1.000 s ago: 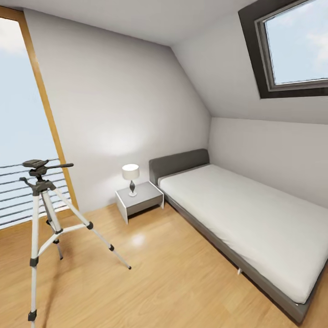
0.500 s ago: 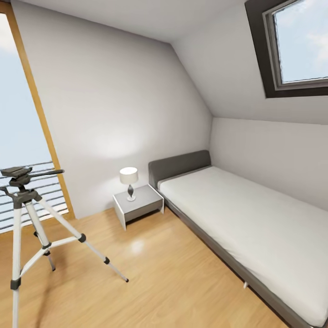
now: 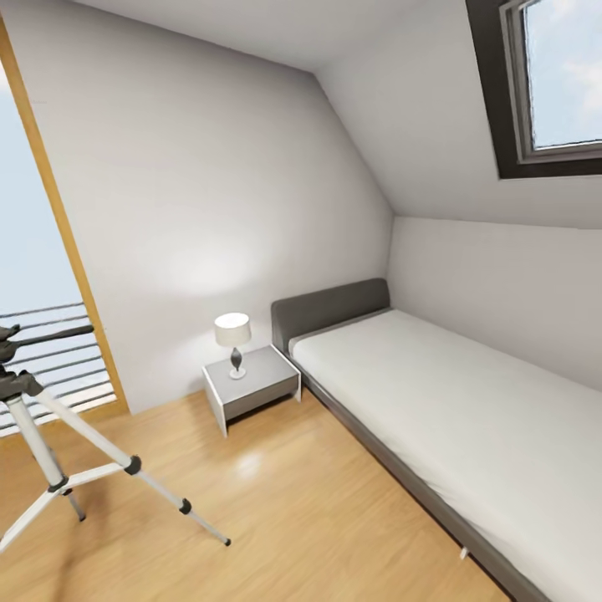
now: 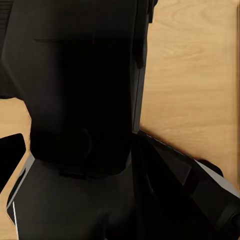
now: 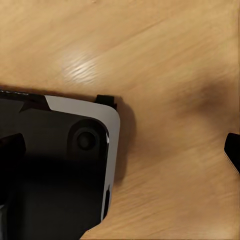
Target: Attach the digital camera to the camera tripod in the bedroom.
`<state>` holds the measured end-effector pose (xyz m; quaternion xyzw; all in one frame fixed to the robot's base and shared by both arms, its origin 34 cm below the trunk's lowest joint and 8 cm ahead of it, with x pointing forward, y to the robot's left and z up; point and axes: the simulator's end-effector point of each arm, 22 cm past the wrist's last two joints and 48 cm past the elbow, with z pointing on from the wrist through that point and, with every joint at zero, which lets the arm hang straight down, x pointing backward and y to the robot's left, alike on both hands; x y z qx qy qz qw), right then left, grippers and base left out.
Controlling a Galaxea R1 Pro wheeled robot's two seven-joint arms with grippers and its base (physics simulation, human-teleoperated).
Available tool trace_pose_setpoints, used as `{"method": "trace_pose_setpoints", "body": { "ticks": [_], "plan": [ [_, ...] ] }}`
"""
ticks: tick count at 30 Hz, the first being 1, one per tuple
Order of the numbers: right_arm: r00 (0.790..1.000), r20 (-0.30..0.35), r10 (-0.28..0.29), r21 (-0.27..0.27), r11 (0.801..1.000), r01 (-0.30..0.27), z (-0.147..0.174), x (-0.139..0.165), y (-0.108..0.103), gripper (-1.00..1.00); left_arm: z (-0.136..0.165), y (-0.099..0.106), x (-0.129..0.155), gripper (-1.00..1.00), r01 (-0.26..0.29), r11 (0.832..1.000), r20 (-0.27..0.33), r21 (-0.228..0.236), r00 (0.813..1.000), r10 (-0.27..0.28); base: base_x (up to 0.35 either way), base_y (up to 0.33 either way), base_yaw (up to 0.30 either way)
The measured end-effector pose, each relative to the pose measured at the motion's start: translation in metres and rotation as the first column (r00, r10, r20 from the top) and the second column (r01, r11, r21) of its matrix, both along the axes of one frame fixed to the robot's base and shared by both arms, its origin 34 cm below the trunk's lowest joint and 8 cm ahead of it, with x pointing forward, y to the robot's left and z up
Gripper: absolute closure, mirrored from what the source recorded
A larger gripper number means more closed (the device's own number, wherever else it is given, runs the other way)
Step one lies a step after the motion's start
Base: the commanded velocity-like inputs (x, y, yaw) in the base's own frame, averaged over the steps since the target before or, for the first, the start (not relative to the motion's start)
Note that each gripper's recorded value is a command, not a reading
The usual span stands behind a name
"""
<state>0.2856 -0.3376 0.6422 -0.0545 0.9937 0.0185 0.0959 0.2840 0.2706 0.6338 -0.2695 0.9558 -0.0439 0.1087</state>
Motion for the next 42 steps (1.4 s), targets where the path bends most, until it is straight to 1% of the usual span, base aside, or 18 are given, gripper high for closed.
{"method": "trace_pose_setpoints", "body": {
  "ticks": [8, 21, 27, 42],
  "plan": [
    [1.0, -0.002, 0.0, 0.004, 1.0, 0.0, -0.0005, -0.0005, 0.004, -1.0, 0.0001, 0.0002, 0.0003, 1.0, 0.0, 1.0, 0.001, 0.001, 1.0, 0.0, 0.317, -0.001, 0.034],
    [1.0, -0.003, 0.001, 0.003, 1.0, -0.001, -0.0005, -0.0003, 0.0032, -1.0, 0.0, 0.0015, 0.0001, 1.0, -0.004, 1.0, 0.001, 0.002, 1.0, 0.004, 0.196, -0.055, 0.251],
    [1.0, -0.005, 0.001, 0.003, 1.0, -0.001, -0.0007, -0.0007, 0.0034, -1.0, 0.0, 0.0016, 0.0002, 1.0, -0.003, 1.0, 0.001, 0.002, 1.0, 0.003, 0.077, -0.034, 0.277],
    [1.0, -0.005, 0.0, 0.002, 1.0, 0.0, -0.0007, -0.0006, 0.0031, -1.0, 0.0001, 0.0009, 0.001, 1.0, -0.008, 1.0, 0.003, 0.0, 1.0, 0.008, 0.008, -0.004, 0.279]
  ]
}}
